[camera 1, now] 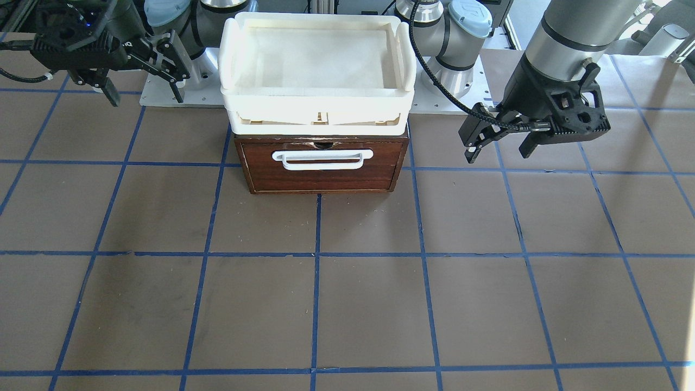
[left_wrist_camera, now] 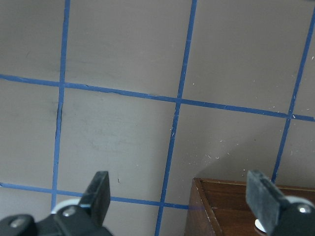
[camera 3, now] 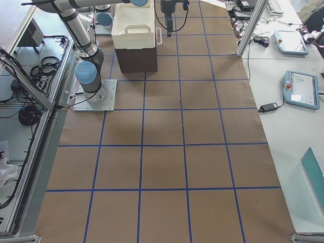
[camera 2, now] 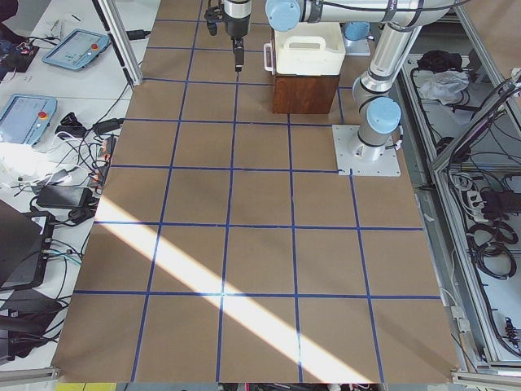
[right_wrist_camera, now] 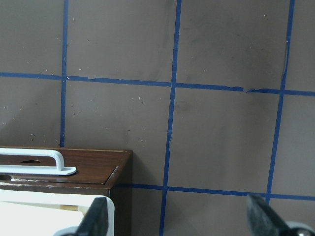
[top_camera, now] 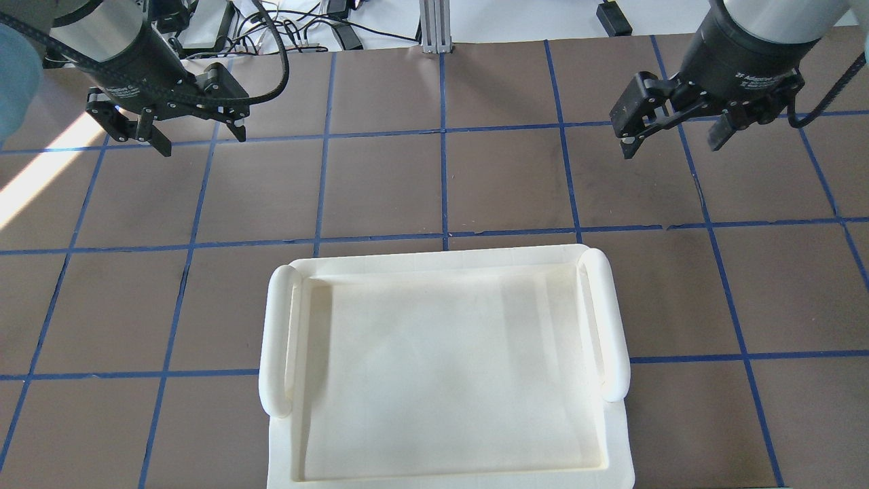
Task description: Put scissors in drawer and close it
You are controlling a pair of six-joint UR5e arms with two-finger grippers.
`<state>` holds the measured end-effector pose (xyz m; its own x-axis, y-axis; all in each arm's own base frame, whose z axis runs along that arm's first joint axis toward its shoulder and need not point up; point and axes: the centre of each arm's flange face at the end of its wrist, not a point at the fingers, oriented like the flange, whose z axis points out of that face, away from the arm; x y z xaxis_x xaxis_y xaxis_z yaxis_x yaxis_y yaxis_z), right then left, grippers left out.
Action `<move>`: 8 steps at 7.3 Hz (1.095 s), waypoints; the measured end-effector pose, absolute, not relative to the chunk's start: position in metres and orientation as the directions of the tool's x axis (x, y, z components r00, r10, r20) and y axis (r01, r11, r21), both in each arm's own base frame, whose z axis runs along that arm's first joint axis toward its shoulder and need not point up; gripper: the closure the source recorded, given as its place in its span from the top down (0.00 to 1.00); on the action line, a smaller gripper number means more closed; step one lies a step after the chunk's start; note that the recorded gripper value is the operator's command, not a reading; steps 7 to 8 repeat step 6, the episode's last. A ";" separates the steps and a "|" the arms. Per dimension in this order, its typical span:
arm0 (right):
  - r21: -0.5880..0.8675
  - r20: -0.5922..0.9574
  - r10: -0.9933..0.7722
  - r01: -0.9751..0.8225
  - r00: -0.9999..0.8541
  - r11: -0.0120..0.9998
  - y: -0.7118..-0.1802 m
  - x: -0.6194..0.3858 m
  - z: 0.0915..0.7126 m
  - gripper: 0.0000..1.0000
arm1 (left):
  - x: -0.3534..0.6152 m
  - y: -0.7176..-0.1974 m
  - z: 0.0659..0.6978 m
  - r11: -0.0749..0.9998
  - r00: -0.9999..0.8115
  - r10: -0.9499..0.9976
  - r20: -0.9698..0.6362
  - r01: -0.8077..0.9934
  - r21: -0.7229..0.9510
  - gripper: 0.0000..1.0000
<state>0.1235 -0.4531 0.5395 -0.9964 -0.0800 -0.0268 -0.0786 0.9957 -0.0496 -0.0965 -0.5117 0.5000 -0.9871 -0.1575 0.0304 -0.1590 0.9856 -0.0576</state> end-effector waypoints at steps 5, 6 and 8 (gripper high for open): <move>-0.045 -0.028 -0.080 -0.079 -0.996 0.996 -0.453 0.124 0.539 1.00 | -0.096 -0.506 0.488 0.987 -0.987 -0.159 0.028 -0.160 -0.031 1.00; -0.044 -0.028 -0.079 -0.078 -0.996 0.996 -0.453 0.124 0.539 1.00 | -0.096 -0.506 0.488 0.987 -0.987 -0.160 0.027 -0.161 -0.030 1.00; -0.044 -0.028 -0.079 -0.078 -0.996 0.996 -0.453 0.124 0.539 1.00 | -0.096 -0.506 0.488 0.987 -0.987 -0.160 0.027 -0.161 -0.030 1.00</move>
